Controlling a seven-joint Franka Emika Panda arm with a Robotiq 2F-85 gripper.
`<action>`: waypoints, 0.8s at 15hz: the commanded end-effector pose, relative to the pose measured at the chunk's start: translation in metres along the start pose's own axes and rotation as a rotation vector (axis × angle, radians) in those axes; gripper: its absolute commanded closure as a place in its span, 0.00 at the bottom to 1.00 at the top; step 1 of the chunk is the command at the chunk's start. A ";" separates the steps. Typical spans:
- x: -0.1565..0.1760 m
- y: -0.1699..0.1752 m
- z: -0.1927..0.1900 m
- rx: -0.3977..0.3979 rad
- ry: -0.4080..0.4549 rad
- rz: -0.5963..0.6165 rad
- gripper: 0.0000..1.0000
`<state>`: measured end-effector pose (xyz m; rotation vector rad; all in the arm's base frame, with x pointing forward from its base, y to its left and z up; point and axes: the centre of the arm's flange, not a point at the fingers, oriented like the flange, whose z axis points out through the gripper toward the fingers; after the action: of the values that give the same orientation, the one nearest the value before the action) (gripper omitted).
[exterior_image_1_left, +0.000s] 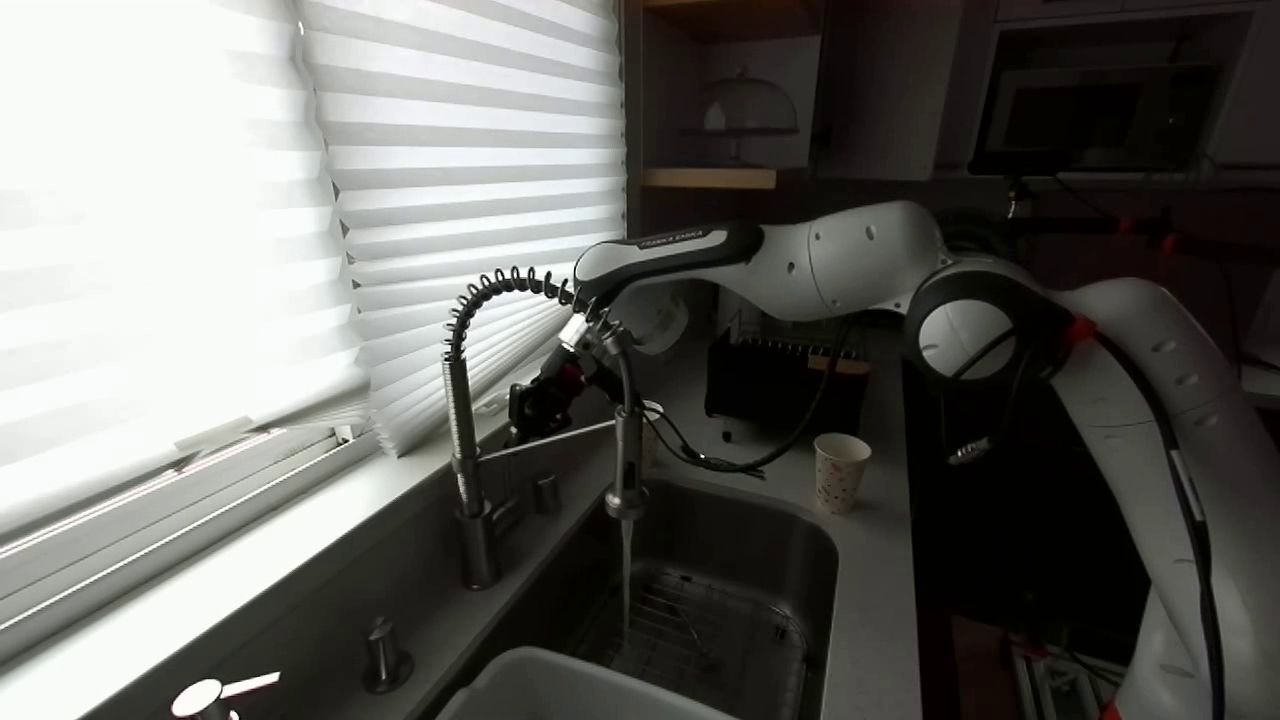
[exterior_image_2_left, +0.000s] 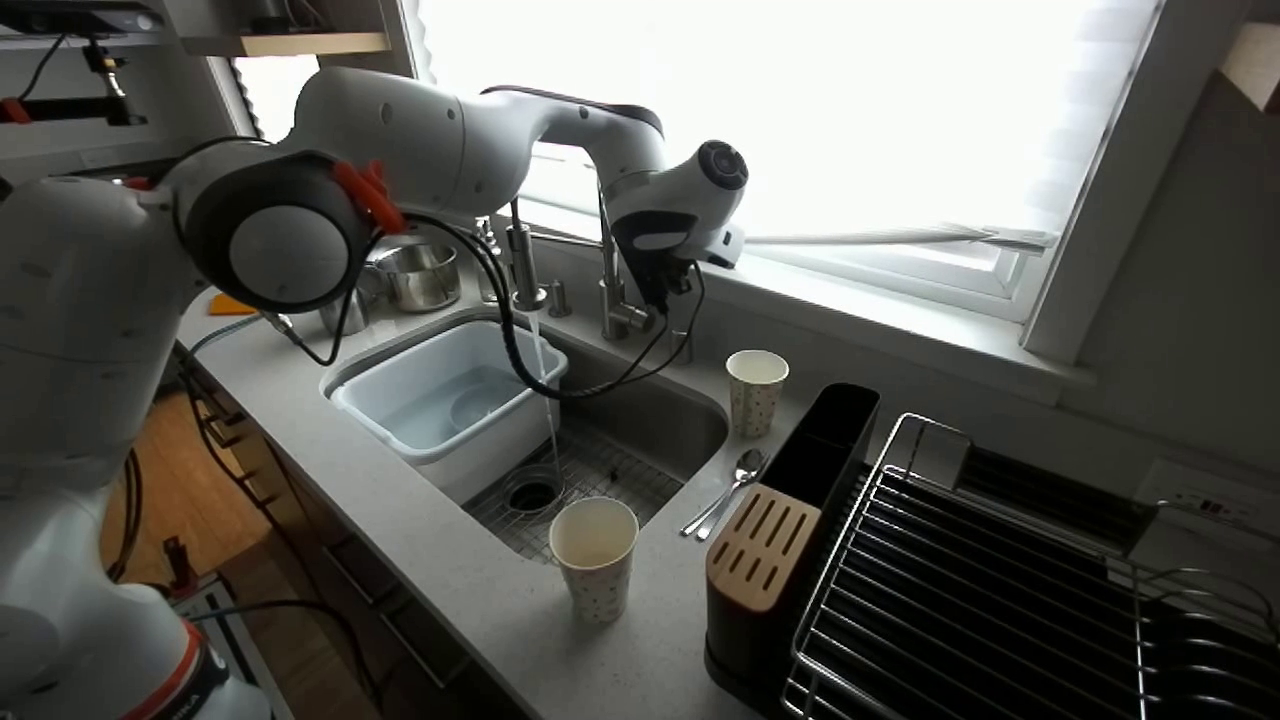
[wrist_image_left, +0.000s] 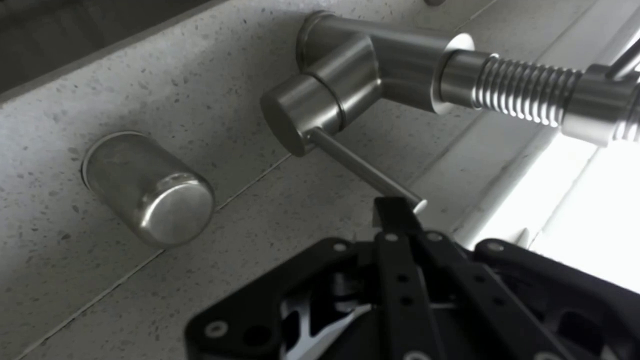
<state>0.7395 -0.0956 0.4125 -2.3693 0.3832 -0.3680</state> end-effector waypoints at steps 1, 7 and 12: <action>0.006 -0.002 0.011 0.030 0.013 0.000 1.00; 0.004 -0.012 0.017 0.067 -0.012 0.007 1.00; 0.002 -0.016 0.017 0.065 -0.028 0.024 1.00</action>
<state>0.7442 -0.0884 0.4118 -2.3452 0.3764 -0.3664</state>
